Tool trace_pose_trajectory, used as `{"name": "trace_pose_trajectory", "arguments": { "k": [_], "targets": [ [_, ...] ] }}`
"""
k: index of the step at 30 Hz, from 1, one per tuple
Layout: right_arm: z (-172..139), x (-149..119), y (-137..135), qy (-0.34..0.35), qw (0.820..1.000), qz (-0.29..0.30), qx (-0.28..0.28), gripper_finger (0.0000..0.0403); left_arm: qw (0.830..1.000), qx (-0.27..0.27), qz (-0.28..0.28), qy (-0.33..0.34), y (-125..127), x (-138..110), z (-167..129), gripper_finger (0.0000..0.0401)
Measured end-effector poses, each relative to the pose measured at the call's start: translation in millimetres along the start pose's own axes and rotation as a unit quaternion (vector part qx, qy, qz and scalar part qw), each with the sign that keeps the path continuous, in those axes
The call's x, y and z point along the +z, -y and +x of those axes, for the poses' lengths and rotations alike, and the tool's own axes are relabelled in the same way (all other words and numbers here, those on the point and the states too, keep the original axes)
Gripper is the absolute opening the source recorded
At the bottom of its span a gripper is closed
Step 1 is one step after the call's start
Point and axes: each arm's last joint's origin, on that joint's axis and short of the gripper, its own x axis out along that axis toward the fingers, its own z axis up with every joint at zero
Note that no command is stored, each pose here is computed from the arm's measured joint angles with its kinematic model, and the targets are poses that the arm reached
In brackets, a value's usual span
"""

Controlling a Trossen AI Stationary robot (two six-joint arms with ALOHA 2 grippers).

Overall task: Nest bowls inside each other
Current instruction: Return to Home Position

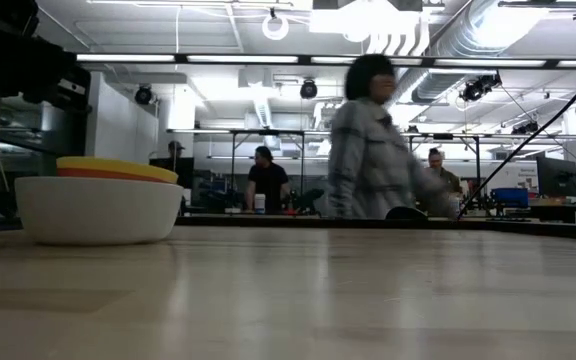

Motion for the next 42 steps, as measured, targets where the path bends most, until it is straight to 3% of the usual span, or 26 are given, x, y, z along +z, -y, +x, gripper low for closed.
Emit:
{"name": "trace_pose_trajectory", "arguments": {
  "k": [9,23,27,30,36,42],
  "targets": [
    [0,2,0,0.01,1.0,-0.029,0.003,0.0094,1.0,0.0,0.0,0.001,0,0,0,0.0058],
    [1,2,-3,0.023,0.995,-0.086,0.051,0.0094,1.0,-0.001,0.0,0.001,0,0,0,0.0058],
    [5,-24,-1,0.042,0.993,-0.101,0.046,0.0094,1.0,-0.001,0.0,0.001,0,0,0,0.0058],
    [1,-50,-1,0.108,0.988,-0.106,0.034,0.0094,1.0,-0.001,0.0,0.002,0,0,0,0.0058],
    [-5,-116,3,0.155,0.984,-0.086,-0.016,0.0094,1.0,-0.001,0.0,0.002,0,0,0,0.0058],
    [-22,-158,2,0.213,0.973,-0.075,-0.039,0.0094,1.0,-0.001,0.0,0.002,0,0,0,0.0058]
  ]
}}
